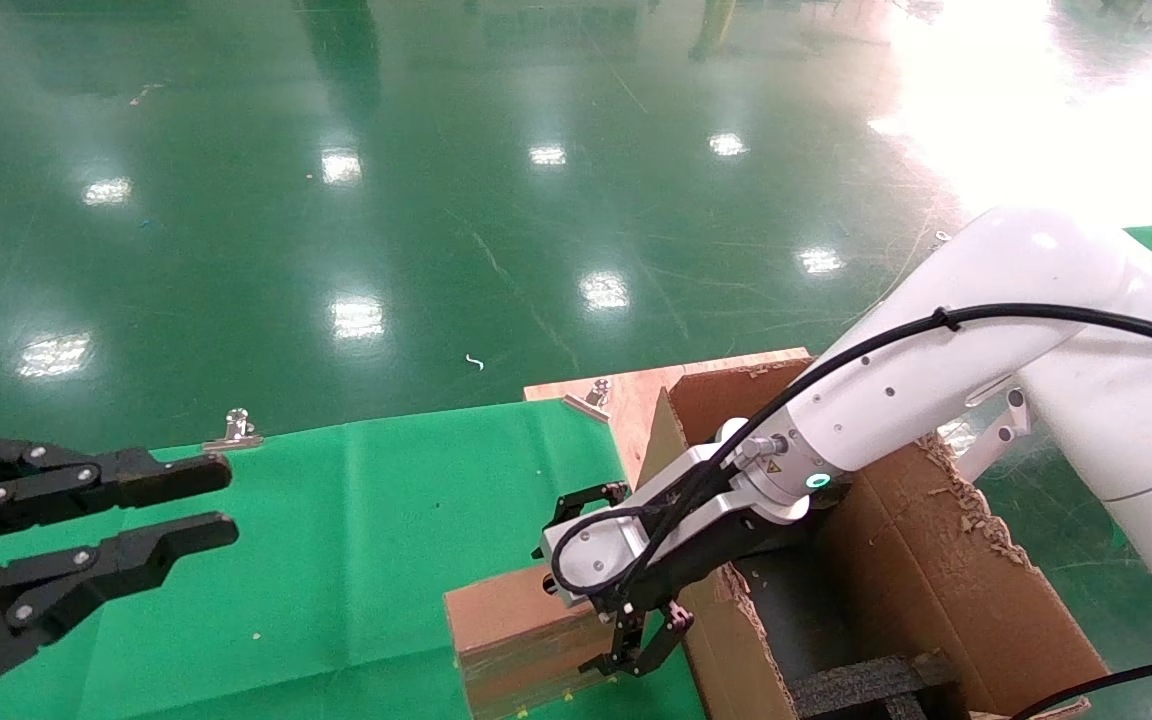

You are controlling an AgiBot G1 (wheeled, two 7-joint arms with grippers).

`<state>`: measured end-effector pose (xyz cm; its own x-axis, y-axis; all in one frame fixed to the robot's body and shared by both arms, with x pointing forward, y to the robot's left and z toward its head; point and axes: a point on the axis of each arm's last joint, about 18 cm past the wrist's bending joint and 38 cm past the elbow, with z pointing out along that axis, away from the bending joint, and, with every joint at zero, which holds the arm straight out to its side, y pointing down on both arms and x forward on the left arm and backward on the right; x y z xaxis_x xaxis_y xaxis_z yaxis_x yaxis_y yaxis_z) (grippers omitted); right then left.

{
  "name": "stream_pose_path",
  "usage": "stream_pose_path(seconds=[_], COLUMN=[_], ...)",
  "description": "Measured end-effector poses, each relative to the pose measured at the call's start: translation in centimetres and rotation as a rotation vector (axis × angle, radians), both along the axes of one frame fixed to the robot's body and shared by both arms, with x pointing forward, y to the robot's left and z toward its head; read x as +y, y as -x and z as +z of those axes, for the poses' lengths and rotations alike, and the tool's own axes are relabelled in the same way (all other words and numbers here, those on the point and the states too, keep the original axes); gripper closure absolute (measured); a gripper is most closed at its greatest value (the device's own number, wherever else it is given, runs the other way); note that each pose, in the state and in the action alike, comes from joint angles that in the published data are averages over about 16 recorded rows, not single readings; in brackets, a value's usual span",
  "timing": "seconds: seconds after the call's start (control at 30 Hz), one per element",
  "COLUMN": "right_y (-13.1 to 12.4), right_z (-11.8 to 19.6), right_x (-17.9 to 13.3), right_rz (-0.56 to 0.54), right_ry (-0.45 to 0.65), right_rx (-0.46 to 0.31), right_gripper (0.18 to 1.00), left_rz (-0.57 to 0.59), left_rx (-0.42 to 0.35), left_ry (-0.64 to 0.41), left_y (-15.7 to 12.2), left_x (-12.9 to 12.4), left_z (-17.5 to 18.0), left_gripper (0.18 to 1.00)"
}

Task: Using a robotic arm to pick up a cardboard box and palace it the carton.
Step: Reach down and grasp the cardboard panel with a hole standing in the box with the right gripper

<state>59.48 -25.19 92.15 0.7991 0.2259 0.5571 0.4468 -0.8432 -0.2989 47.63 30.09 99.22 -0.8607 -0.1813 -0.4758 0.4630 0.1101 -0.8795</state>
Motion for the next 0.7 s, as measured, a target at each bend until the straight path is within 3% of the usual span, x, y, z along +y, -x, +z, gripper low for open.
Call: stream_pose_path(seconds=[0.27, 0.7], right_y=[0.05, 0.1], right_z=[0.0, -0.01], right_x=[-0.03, -0.05], right_rz=[-0.001, -0.002], right_ry=[-0.009, -0.017], right_rx=[0.002, 0.003], right_gripper=[0.273, 0.524], left_rz=[0.0, 0.0], left_rx=[0.0, 0.0], left_ry=[0.0, 0.0], left_y=[0.0, 0.01], left_x=[0.0, 0.0], left_z=[0.01, 0.01], left_gripper=[0.794, 0.495])
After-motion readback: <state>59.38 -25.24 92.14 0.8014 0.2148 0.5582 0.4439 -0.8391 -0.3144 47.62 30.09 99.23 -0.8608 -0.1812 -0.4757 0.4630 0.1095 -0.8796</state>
